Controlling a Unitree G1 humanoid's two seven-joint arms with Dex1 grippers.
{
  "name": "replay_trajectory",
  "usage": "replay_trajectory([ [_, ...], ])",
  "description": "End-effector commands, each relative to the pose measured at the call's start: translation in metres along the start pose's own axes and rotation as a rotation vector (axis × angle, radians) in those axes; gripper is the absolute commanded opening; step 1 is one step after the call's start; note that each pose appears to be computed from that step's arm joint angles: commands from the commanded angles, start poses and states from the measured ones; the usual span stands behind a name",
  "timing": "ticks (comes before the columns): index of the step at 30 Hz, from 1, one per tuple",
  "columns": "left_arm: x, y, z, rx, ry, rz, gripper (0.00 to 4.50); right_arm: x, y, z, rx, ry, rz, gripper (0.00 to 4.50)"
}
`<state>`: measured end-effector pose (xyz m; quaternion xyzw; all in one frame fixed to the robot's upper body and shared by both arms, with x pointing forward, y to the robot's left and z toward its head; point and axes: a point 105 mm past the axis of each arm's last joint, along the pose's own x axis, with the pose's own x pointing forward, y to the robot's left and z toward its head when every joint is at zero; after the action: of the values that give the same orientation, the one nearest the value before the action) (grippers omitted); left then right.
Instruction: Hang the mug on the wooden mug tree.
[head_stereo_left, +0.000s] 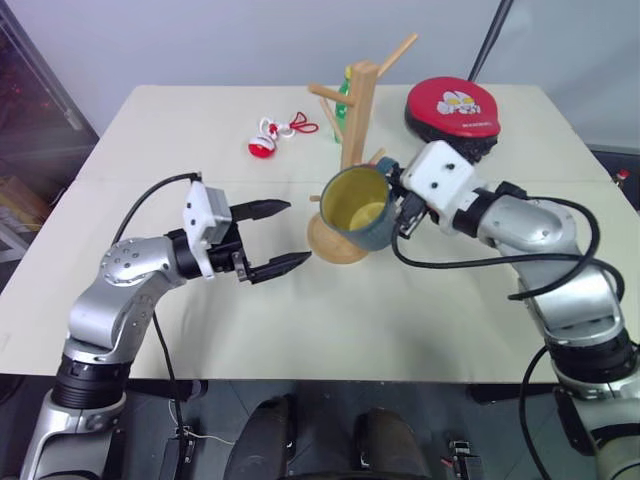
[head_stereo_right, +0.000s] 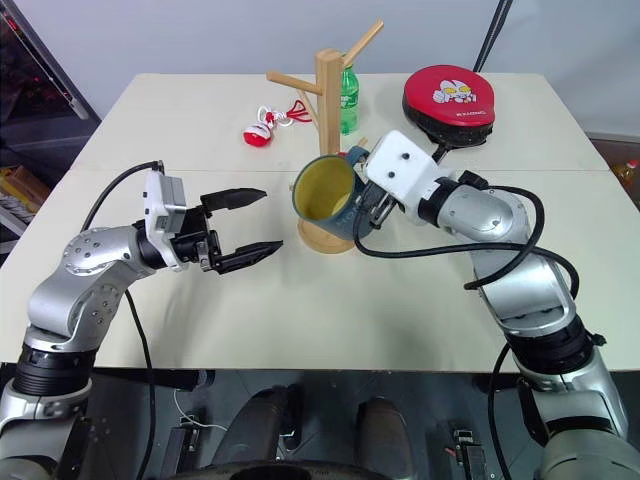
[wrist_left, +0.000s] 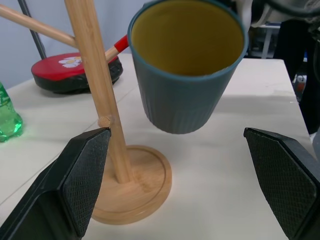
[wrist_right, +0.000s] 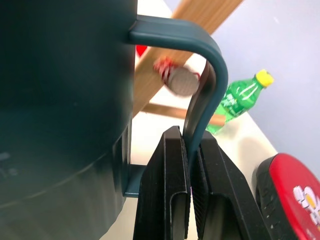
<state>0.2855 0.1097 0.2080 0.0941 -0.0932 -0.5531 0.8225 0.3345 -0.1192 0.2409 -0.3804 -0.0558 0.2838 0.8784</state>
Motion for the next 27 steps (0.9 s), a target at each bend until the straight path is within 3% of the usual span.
replay_trajectory([
  [1,0.000,0.000,0.019,0.054,-0.042,0.000,4.50,0.001,-0.007,0.016,-0.042,-0.057,-0.023,0.08],
  [6,0.001,-0.002,0.020,0.055,-0.046,-0.003,4.50,0.005,-0.008,0.015,-0.038,-0.058,-0.021,0.08],
  [9,0.001,-0.001,0.020,0.057,-0.047,-0.001,4.50,0.005,-0.009,0.017,-0.032,-0.065,-0.019,1.09],
  [12,0.000,0.000,0.020,0.057,-0.047,0.007,4.50,0.002,-0.013,0.019,-0.050,-0.072,-0.035,2.50],
  [18,-0.008,0.014,0.003,0.025,0.017,0.100,4.50,-0.026,-0.027,0.009,-0.005,-0.085,-0.077,2.50],
  [24,-0.034,0.047,-0.022,-0.010,0.046,0.334,4.50,-0.058,-0.026,-0.046,0.214,-0.045,-0.175,2.50],
  [27,-0.056,0.063,-0.052,-0.054,0.086,0.504,4.50,-0.069,-0.015,-0.085,0.408,-0.047,-0.271,2.50],
])
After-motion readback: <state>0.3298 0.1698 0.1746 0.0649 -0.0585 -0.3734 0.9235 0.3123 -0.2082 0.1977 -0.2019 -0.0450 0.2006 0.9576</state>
